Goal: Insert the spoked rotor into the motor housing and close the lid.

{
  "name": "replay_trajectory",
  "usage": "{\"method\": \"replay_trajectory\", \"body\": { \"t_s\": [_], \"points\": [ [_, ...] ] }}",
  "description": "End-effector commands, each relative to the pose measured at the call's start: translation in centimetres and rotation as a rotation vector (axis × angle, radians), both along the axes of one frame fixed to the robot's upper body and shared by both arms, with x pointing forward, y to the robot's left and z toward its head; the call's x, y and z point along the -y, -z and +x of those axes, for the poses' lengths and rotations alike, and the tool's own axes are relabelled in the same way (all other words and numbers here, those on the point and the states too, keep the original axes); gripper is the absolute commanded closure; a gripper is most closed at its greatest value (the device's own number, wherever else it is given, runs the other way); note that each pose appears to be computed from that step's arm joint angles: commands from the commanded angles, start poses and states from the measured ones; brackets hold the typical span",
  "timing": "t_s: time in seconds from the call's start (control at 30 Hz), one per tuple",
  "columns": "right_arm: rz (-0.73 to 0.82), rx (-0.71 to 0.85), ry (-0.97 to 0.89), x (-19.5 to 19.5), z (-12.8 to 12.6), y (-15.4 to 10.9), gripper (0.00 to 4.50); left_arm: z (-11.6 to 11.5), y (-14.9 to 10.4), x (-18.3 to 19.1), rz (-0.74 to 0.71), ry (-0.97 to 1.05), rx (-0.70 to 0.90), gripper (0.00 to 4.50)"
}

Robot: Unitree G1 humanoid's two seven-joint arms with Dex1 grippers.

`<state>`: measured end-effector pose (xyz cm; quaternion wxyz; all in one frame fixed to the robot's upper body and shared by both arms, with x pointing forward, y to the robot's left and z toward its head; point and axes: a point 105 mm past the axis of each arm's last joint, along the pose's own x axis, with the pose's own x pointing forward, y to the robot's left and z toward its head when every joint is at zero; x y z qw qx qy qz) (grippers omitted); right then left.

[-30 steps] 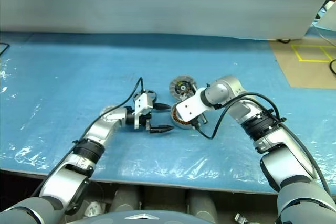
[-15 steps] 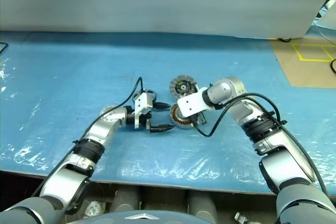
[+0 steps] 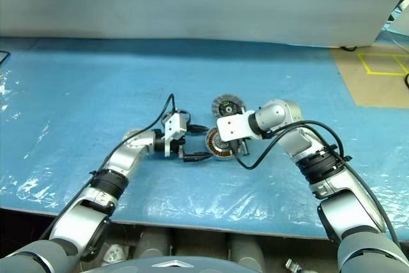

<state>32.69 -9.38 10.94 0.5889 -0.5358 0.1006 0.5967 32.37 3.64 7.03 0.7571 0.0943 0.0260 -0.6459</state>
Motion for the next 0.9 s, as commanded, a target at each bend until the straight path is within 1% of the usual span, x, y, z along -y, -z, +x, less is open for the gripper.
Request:
{"method": "replay_trajectory", "body": {
  "t_s": [0.03,0.17,0.23,0.3,0.43,0.53,0.6,0.67,0.73,0.8,0.83,0.9],
  "points": [
    [-0.054,0.014,-0.04,0.0,-0.3,0.5,4.48,-0.4,-0.8,1.6,-0.013,0.055,0.033,0.0],
    [-0.05,0.006,-0.041,0.2,-0.6,0.6,3.55,-0.3,-0.8,1.5,-0.01,0.053,0.034,0.0],
    [-0.021,0.034,-0.037,-0.1,-0.3,-0.1,3.02,-0.3,-0.8,1.4,-0.009,0.051,0.034,0.0],
    [0.015,0.015,-0.038,-0.3,-0.5,-1.6,2.38,-0.3,-0.7,1.4,-0.008,0.052,0.034,0.0],
    [0.075,0.029,-0.023,-0.3,0.0,-4.6,2.38,-0.4,-0.6,1.4,-0.006,0.056,0.031,0.0],
    [0.15,0.015,-0.005,-0.6,0.1,-6.8,2.38,-0.6,-0.6,1.5,-0.007,0.062,0.029,0.0],
    [0.187,0.005,0.012,-0.6,0.1,-7.5,2.38,-0.6,-0.5,1.5,-0.007,0.063,0.027,0.0],
    [0.191,0.001,0.029,-0.4,0.1,-7.4,2.38,-0.7,-0.5,1.5,-0.006,0.063,0.026,0.0],
    [0.156,0.001,0.055,0.5,0.2,-6.4,2.78,-0.7,-0.5,1.5,-0.005,0.064,0.025,0.0],
    [0.131,-0.004,0.074,1.3,0.1,-5.5,3.3,-0.7,-0.4,1.5,-0.004,0.065,0.024,0.0],
    [0.135,-0.012,0.08,1.3,0.0,-5.4,3.67,-0.7,-0.4,1.5,-0.004,0.066,0.024,0.0],
    [0.206,-0.06,0.086,0.8,-0.6,-5.7,4.43,-0.7,-0.4,1.6,-0.003,0.066,0.025,0.0]
  ]
}}
